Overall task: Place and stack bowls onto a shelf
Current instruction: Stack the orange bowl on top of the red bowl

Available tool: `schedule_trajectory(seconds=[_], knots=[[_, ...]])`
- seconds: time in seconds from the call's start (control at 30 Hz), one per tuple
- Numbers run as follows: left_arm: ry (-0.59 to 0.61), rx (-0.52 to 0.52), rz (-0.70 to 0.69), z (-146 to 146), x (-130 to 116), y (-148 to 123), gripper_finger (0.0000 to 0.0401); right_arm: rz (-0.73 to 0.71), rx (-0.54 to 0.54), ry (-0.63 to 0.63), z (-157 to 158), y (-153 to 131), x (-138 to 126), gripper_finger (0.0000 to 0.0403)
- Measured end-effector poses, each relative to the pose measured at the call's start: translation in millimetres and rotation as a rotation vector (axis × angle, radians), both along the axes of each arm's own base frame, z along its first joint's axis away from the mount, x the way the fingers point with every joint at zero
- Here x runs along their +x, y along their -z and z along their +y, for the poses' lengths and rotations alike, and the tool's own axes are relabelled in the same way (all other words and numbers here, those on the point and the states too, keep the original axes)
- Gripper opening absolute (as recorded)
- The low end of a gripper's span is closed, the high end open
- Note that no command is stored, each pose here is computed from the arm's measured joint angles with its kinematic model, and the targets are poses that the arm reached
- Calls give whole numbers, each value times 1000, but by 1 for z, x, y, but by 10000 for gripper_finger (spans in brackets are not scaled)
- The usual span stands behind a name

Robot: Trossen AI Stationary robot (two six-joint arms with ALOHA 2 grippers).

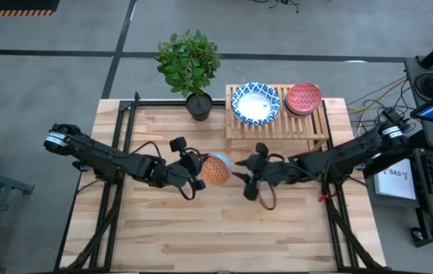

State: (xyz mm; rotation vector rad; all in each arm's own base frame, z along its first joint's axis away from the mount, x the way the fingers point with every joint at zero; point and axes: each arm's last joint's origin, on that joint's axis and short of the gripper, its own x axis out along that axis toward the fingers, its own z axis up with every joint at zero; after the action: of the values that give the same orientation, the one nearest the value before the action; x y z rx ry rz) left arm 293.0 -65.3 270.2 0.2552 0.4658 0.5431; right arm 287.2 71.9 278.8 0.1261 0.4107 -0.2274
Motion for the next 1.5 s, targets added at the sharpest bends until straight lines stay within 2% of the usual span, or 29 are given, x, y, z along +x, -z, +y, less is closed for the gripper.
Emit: schedule_trajectory(seconds=[0.2, 0.43, 0.53, 0.67, 0.9, 1.03, 1.23, 1.37, 1.5], knots=[[-69, -28, -41, 1, -1, -1, 0, 103, -97, 162, 3, -12, 24, 186], [-212, 2, -81, 3, 4, 8, 0, 153, -143, 285, 7, -28, 47, 191], [-228, -4, -82, 3, 7, 14, 0, 183, -176, 318, 7, -30, 54, 191], [-234, -24, -109, 2, 9, 14, 0, 212, -198, 345, 5, -25, 67, 191], [-223, -43, -129, 1, 11, 13, 0, 282, -226, 467, -11, -6, 82, 189], [-212, -50, -124, 1, 11, 13, 0, 288, -226, 474, -15, -4, 84, 151], [-208, -64, -151, 0, 12, 10, 3, 289, -233, 480, -18, -7, 82, 28], [-178, -47, -126, -1, 12, 10, 32, 309, -219, 453, -20, -7, 82, 18], [-142, -13, -95, -1, 11, 8, 85, 315, -207, 438, -21, -8, 81, 17]])
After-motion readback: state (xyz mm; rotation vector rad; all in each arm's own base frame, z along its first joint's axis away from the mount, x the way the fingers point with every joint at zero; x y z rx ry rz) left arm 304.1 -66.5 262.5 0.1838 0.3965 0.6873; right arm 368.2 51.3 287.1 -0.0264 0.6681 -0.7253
